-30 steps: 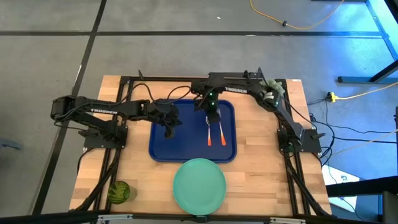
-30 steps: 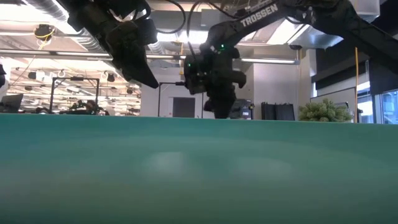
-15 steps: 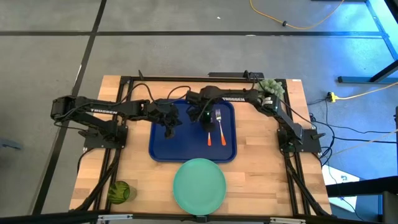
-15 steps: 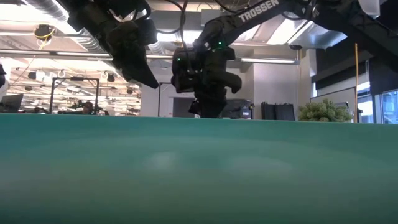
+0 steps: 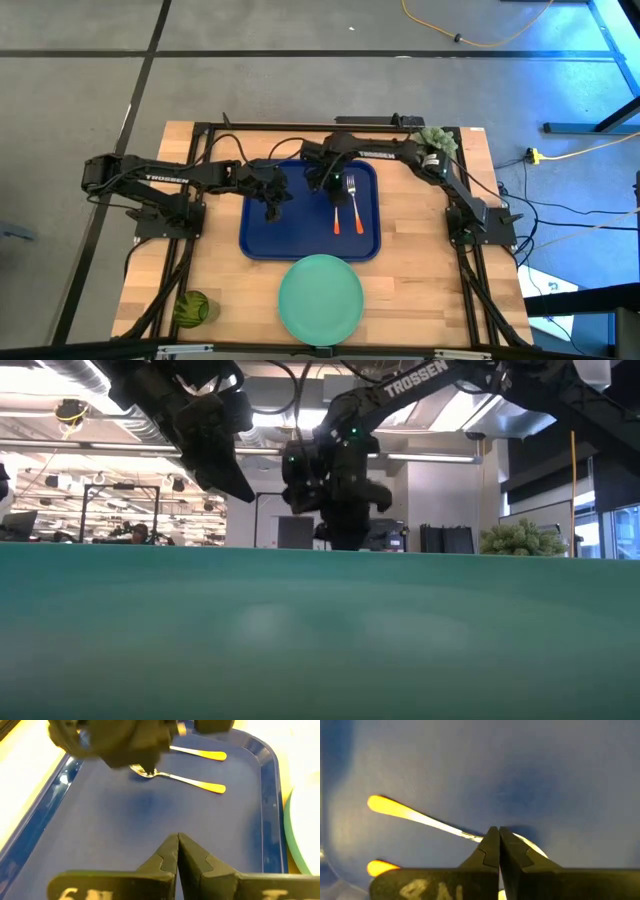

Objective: Pick and place plate/cup/fork/spoon on tray
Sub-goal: Put the orange fork on the serving tray to the right of the orange spoon

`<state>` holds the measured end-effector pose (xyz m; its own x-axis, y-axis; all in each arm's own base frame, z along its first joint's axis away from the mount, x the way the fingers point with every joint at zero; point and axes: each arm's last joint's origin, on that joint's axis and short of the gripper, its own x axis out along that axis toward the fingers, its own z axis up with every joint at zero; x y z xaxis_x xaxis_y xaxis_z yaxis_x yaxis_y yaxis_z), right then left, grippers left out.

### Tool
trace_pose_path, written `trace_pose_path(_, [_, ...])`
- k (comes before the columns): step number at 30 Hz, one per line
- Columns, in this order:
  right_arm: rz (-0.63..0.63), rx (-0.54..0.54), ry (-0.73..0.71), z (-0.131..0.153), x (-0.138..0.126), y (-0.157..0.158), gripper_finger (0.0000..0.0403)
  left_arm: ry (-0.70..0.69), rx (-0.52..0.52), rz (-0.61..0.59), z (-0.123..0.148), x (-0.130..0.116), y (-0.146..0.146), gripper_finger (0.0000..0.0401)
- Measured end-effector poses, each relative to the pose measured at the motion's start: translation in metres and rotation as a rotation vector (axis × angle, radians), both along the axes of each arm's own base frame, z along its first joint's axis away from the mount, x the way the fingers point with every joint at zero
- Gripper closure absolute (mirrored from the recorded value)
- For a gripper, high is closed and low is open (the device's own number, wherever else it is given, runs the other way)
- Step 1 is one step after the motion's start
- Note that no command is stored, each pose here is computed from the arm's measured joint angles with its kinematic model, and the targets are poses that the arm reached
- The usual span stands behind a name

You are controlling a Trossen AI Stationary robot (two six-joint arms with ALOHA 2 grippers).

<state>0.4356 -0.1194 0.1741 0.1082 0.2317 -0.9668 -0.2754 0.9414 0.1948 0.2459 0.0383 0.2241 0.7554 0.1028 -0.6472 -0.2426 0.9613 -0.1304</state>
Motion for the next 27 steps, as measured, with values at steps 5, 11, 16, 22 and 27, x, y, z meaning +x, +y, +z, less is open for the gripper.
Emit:
trace_pose_path(5, [-0.042, 0.019, 0.029, 0.018, -0.011, -0.006, 0.0402, 0.001, 0.000, 0.000, 0.000, 0.000, 0.000, 0.0401])
trace_pose_path(11, [-0.092, 0.089, 0.134, 0.023, -0.026, -0.012, 0.0403, 0.000, 0.000, 0.000, 0.000, 0.000, 0.000, 0.0401])
trace_pose_path(16, [-0.094, 0.147, 0.183, 0.011, -0.034, -0.010, 0.0403, 0.001, 0.001, -0.001, 0.000, 0.000, 0.000, 0.0401])
trace_pose_path(22, [-0.076, 0.160, 0.189, -0.009, -0.037, -0.007, 0.0403, 0.001, 0.002, -0.001, 0.000, 0.000, 0.000, 0.0401])
trace_pose_path(27, [-0.077, 0.173, 0.163, -0.022, -0.038, -0.005, 0.0403, 0.001, 0.002, -0.001, 0.000, 0.000, 0.000, 0.0401])
